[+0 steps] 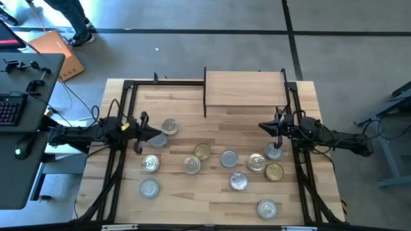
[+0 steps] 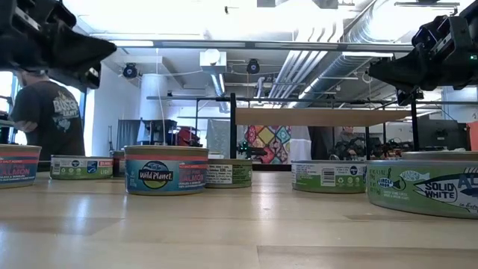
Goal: Stack canned seafood by type on shelf
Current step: Put the blue tuna can on the shelf
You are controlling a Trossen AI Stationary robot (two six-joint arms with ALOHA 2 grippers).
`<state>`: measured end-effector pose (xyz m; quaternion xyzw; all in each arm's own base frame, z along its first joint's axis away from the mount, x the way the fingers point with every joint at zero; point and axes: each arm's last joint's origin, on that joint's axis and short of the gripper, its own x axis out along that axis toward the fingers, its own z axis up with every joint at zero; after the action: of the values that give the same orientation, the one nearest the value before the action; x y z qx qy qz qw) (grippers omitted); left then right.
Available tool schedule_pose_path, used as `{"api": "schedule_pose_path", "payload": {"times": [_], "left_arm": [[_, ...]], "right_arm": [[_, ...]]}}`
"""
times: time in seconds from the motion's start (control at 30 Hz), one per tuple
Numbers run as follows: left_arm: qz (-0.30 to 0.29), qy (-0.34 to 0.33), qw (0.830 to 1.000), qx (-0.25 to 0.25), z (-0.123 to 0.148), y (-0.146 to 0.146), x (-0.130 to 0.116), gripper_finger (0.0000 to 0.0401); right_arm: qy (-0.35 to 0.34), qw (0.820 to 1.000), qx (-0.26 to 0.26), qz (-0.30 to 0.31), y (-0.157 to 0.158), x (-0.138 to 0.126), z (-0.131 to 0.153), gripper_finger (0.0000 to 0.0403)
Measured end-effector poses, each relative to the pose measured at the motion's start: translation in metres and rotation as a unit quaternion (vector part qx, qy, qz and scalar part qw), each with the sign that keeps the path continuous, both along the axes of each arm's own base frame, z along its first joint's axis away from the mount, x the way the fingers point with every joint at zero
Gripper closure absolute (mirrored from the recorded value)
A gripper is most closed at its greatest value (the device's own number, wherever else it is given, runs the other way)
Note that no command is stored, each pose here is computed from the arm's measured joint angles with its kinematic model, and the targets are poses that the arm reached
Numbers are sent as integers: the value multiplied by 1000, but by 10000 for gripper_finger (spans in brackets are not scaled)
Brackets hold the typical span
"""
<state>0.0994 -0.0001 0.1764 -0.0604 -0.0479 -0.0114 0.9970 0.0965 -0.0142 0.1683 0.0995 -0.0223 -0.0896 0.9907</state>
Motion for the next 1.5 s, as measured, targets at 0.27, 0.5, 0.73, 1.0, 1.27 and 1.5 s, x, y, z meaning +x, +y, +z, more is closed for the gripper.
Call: {"api": "schedule_pose_path", "payload": {"times": [0.27, 0.5, 0.73, 1.0, 1.27, 1.5], "left_arm": [[-14, 31, 990, 136, -5, -6, 10, 394], [-28, 22, 982, 183, -2, -16, 26, 394], [52, 118, 974, 187, -6, -21, 45, 394], [58, 173, 979, 93, -22, -24, 53, 394], [29, 153, 984, 82, -22, -35, 57, 394], [11, 120, 989, 86, -17, -42, 59, 394]], "right_arm": [[0, 1000, 0, 0, 0, 0, 0, 403], [0, 1000, 0, 0, 0, 0, 0, 403], [0, 1000, 0, 0, 0, 0, 0, 403], [0, 1000, 0, 0, 0, 0, 0, 403], [0, 1000, 0, 0, 0, 0, 0, 403], [-8, 1000, -1, -2, 0, 0, 2, 403]]}}
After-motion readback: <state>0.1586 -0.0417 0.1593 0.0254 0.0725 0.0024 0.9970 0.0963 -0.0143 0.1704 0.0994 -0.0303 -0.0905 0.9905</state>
